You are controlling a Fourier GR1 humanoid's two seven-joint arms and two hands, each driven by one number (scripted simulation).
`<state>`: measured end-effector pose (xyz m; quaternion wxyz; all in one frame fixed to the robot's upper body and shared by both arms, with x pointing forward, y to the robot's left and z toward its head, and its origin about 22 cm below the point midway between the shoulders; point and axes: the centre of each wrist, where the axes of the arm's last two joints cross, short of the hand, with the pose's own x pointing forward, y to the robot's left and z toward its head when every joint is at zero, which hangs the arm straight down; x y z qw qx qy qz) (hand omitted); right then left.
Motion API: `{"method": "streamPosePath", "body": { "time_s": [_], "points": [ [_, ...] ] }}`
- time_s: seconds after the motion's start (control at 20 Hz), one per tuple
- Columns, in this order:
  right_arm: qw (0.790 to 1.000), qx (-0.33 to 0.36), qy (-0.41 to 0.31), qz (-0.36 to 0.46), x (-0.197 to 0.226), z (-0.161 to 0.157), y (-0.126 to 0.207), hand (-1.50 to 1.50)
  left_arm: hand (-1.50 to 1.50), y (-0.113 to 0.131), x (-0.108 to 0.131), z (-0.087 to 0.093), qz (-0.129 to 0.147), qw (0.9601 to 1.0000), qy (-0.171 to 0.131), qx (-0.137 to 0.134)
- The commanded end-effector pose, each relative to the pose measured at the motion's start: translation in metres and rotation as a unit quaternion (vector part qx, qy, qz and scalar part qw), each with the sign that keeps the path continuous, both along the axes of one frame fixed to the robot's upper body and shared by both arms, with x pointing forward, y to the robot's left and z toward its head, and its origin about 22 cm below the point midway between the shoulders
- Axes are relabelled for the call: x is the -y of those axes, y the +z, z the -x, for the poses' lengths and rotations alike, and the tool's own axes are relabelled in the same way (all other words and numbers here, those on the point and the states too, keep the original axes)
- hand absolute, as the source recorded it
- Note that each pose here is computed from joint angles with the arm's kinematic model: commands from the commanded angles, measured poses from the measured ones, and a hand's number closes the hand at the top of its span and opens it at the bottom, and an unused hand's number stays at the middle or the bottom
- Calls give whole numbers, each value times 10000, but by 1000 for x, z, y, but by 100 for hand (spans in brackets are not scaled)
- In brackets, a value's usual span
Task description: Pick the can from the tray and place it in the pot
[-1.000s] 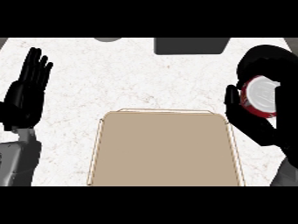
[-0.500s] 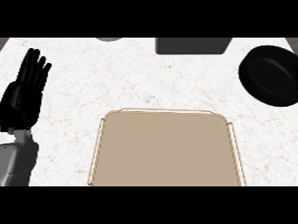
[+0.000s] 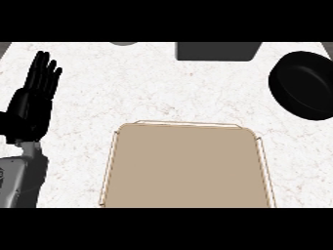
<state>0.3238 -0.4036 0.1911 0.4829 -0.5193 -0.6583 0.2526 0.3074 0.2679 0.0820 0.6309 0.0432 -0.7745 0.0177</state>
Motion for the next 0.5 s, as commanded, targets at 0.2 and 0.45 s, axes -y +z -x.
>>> {"method": "streamPosePath", "body": {
  "time_s": [0.2,0.45],
  "points": [
    [9997,-170,-56,152,29,-50,-34,150,0,-3,-4,-6,17,9999,-152,-18],
    [9961,-828,-101,280,52,-50,-43,150,0,-5,2,-10,28,10000,-30,-28]
  ]
}}
